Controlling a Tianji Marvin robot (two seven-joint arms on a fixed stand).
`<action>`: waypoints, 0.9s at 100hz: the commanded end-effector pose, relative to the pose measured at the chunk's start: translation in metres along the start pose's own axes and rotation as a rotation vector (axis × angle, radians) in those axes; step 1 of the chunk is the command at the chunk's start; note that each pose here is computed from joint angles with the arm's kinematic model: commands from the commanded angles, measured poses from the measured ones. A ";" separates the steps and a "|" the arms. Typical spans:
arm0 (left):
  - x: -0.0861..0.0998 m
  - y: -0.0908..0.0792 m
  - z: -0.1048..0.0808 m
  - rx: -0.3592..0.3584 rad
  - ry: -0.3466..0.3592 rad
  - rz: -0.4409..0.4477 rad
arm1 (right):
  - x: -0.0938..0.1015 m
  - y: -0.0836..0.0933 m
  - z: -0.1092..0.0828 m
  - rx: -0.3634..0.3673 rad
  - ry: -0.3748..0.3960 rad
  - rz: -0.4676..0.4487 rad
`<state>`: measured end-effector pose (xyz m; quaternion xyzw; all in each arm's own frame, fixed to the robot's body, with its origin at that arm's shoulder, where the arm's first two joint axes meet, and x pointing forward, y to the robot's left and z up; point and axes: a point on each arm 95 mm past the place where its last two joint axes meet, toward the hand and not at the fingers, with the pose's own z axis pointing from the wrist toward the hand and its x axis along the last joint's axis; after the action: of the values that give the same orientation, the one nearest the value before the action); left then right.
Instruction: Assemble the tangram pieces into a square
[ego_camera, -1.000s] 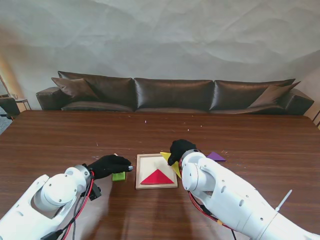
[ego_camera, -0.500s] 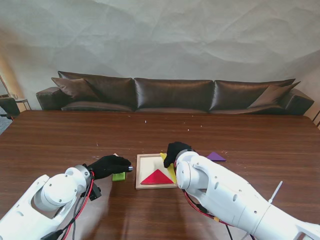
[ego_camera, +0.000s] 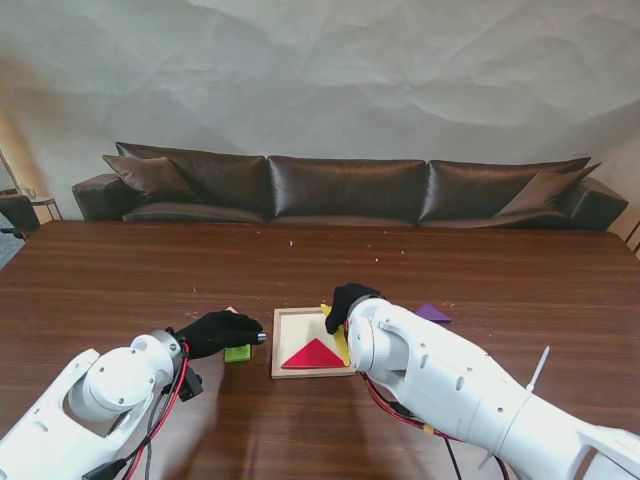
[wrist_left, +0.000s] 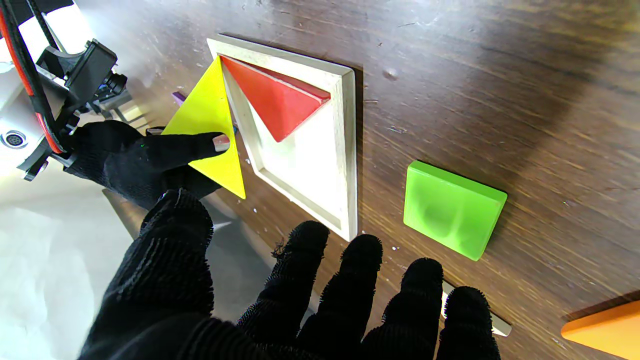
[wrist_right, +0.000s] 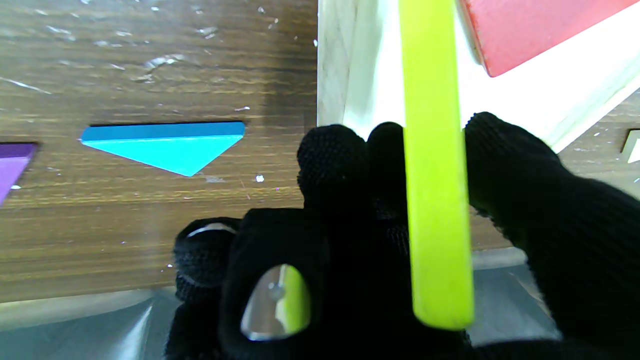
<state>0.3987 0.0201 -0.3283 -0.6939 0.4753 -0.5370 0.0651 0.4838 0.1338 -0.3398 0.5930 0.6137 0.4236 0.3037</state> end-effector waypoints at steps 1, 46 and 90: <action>0.000 0.002 0.000 -0.022 -0.001 -0.004 | 0.004 -0.002 0.001 0.015 0.001 -0.002; 0.000 0.003 0.000 -0.027 -0.004 0.000 | 0.010 -0.006 0.007 0.004 -0.002 -0.061; -0.001 0.003 0.001 -0.031 -0.006 -0.002 | 0.010 -0.010 0.014 0.018 -0.012 -0.086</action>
<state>0.3990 0.0197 -0.3292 -0.6944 0.4787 -0.5336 0.0631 0.4913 0.1430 -0.3507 0.5687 0.6365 0.4050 0.3277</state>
